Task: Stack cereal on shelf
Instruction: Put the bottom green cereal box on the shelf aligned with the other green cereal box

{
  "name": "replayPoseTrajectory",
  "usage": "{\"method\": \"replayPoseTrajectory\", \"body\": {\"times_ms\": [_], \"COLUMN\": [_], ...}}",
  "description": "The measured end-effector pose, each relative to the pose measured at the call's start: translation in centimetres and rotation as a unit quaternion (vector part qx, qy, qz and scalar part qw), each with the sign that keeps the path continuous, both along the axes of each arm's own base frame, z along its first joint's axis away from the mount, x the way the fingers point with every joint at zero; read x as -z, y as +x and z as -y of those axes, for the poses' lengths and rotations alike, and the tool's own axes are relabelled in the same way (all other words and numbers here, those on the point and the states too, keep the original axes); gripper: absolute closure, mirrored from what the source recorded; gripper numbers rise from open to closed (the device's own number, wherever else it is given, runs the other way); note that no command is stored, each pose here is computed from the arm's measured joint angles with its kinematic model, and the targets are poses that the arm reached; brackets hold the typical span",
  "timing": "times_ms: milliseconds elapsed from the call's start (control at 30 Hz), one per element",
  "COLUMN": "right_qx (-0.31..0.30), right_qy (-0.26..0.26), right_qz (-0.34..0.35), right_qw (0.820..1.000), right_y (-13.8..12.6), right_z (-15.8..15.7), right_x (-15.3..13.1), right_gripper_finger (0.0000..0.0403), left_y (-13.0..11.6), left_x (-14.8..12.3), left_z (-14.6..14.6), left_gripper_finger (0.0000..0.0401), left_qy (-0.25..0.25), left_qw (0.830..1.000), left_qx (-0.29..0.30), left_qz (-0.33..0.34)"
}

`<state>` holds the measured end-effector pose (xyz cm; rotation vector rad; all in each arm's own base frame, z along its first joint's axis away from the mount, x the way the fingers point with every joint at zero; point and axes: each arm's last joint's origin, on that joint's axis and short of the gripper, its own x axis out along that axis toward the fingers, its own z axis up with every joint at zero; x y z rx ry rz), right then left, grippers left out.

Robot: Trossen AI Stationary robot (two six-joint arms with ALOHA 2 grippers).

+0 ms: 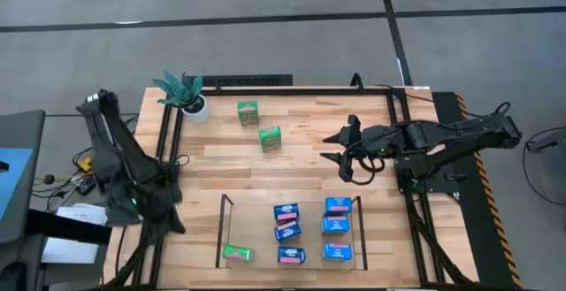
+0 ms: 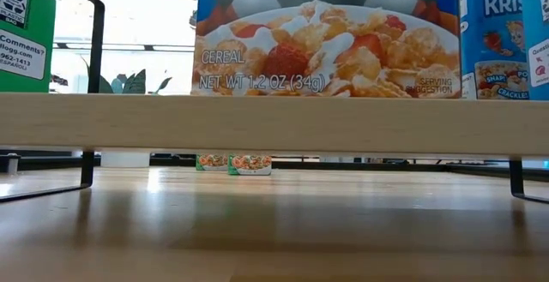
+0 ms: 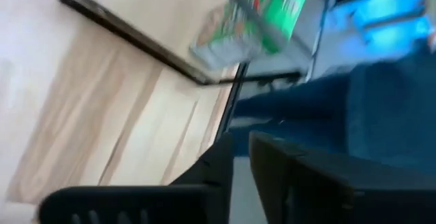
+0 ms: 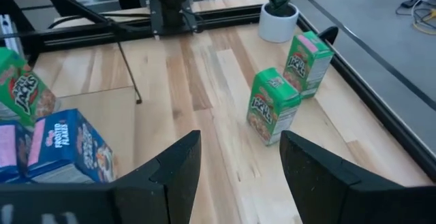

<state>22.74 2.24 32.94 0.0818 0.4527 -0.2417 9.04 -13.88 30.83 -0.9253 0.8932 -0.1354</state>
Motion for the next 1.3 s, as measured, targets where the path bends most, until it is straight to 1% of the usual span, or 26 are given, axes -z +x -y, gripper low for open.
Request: {"method": "replayPoseTrajectory", "body": {"times_ms": [100,200,267,333,400,467,567,667,733,833,900,933,967,1033,1067,1133,1167,1200,1233,1300], "right_qx": [-0.003,-0.003,0.012,0.024,0.027,0.031,0.037,0.045,0.05,0.056,0.059,0.06,0.062,0.061,0.062,0.064,0.065,0.067,0.068,0.069], "right_qy": [-0.008,-0.014,-0.022,-0.03,-0.038,-0.038,-0.039,-0.039,-0.04,-0.04,-0.039,-0.04,-0.04,-0.038,-0.038,-0.038,-0.038,-0.038,-0.038,-0.039], "right_qz": [-0.005,-0.004,-0.005,-0.004,-0.007,-0.007,-0.01,-0.016,-0.019,-0.023,-0.024,-0.026,-0.027,-0.028,-0.03,-0.036,-0.038,-0.041,-0.043,-0.047], "right_qw": [1.0,1.0,1.0,0.999,0.999,0.999,0.999,0.998,0.998,0.997,0.997,0.997,0.997,0.997,0.997,0.997,0.996,0.996,0.996,0.996], "right_y": [0.1,0.1,0.1,0.1,0.1,0.1,0.1,0.1,0.0,0.0,0.0,0.0,0.0,0.0,0.0,-0.1,-0.1,-0.2,-0.2,-0.2], "right_z": [0.0,0.0,0.2,0.4,0.6,0.8,1.1,1.5,1.7,2.0,2.1,2.2,2.3,2.4,2.4,2.6,2.6,2.7,2.8,2.8], "right_x": [0.1,0.1,0.1,0.1,0.1,0.1,0.1,0.2,0.2,0.3,0.3,0.3,0.4,0.4,0.4,0.5,0.6,0.6,0.6,0.7], "right_gripper_finger": [0.0179,0.0176,0.0169,0.016,0.0151,0.0142,0.013,0.012,0.0114,0.0108,0.0106,0.0106,0.0106,0.0106,0.0106,0.0106,0.0106,0.0106,0.0106,0.0106], "left_y": [-0.8,-1.4,-1.8,-2.2,-2.6,-3.0,-3.3,-3.1,-2.7,-1.6,-0.8,-0.4,0.0,0.9,1.7,3.7,4.8,5.8,6.9,8.7], "left_x": [-1.4,-3.1,-4.6,-6.0,-7.6,-9.1,-10.9,-12.4,-13.2,-14.1,-14.8,-15.1,-15.4,-16.5,-16.9,-18.1,-18.4,-18.5,-18.6,-18.4], "left_z": [-2.4,-4.8,-6.3,-7.8,-9.0,-10.0,-10.8,-11.2,-11.0,-10.7,-10.4,-10.3,-10.2,-10.0,-9.8,-9.8,-10.0,-10.4,-10.9,-12.3], "left_gripper_finger": [0.0334,0.0303,0.0284,0.0266,0.0248,0.0227,0.0194,0.0163,0.0145,0.013,0.0128,0.0128,0.013,0.0136,0.014,0.0148,0.0152,0.0154,0.0157,0.0159], "left_qy": [-0.02,-0.014,0.013,0.052,0.105,0.159,0.233,0.294,0.326,0.378,0.394,0.396,0.393,0.381,0.387,0.423,0.446,0.463,0.473,0.477], "left_qw": [0.997,0.984,0.968,0.946,0.923,0.901,0.874,0.853,0.842,0.822,0.811,0.809,0.811,0.82,0.822,0.815,0.813,0.816,0.823,0.842], "left_qx": [-0.054,-0.118,-0.156,-0.195,-0.218,-0.231,-0.243,-0.249,-0.252,-0.272,-0.298,-0.304,-0.3,-0.28,-0.264,-0.243,-0.23,-0.216,-0.198,-0.166], "left_qz": [0.053,0.135,0.196,0.253,0.3,0.331,0.349,0.352,0.347,0.328,0.314,0.31,0.311,0.322,0.324,0.313,0.295,0.271,0.244,0.19]}}
